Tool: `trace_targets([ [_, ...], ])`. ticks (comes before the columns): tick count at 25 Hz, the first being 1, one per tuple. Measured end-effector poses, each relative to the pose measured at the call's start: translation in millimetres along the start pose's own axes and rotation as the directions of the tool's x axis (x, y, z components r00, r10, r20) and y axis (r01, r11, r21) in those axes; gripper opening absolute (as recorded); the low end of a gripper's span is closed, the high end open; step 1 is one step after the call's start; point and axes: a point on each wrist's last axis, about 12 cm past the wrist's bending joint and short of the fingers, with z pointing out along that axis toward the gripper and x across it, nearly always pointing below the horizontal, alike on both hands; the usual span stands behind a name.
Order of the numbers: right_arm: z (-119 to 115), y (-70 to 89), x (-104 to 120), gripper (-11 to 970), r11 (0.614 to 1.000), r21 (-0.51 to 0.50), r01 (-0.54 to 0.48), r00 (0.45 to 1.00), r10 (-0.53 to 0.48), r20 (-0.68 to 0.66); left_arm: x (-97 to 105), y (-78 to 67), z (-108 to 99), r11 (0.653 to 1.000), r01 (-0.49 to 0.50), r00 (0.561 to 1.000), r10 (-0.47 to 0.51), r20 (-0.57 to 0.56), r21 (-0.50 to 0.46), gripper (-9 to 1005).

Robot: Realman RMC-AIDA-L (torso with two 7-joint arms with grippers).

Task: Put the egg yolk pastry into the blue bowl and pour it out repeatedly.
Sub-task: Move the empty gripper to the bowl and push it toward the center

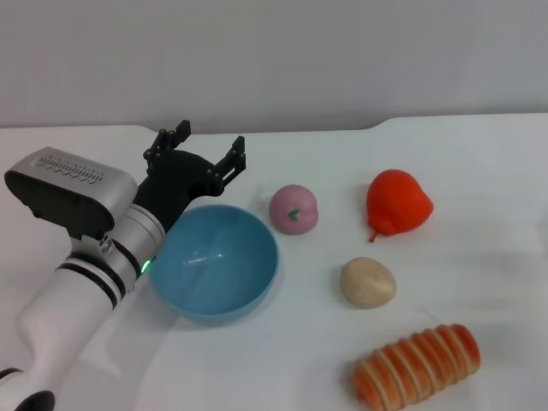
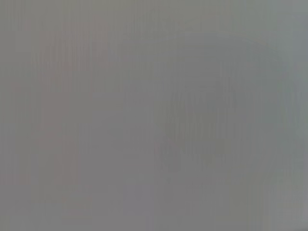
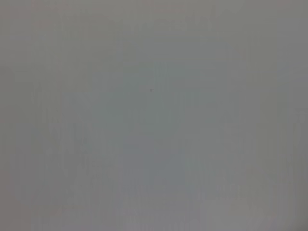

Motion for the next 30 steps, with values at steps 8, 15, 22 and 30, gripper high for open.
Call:
trace_targets([
  [8,-2,-0.9,1,643,1.000,0.004,-0.001,1.000,0.001,-0.003,-11,-3.6,20,0.996,0.085,0.992,-0.083,-0.100,0.016,847],
  [15,-3,-1.3,2,642,1.000,0.006,-0.002,1.000,0.002,-0.005,-74,0.9,56,0.999,0.002,0.991,0.003,-0.136,0.038,846],
  [22,-3,-1.8,1,643,1.000,0.006,-0.001,1.000,0.001,-0.003,-121,29.8,67,0.991,-0.122,0.952,0.103,-0.288,-0.046,847],
  [30,1,-1.9,-2,643,1.000,0.002,0.005,1.000,-0.005,0.008,-154,38.7,66,0.959,-0.281,0.844,0.259,-0.469,0.025,847],
])
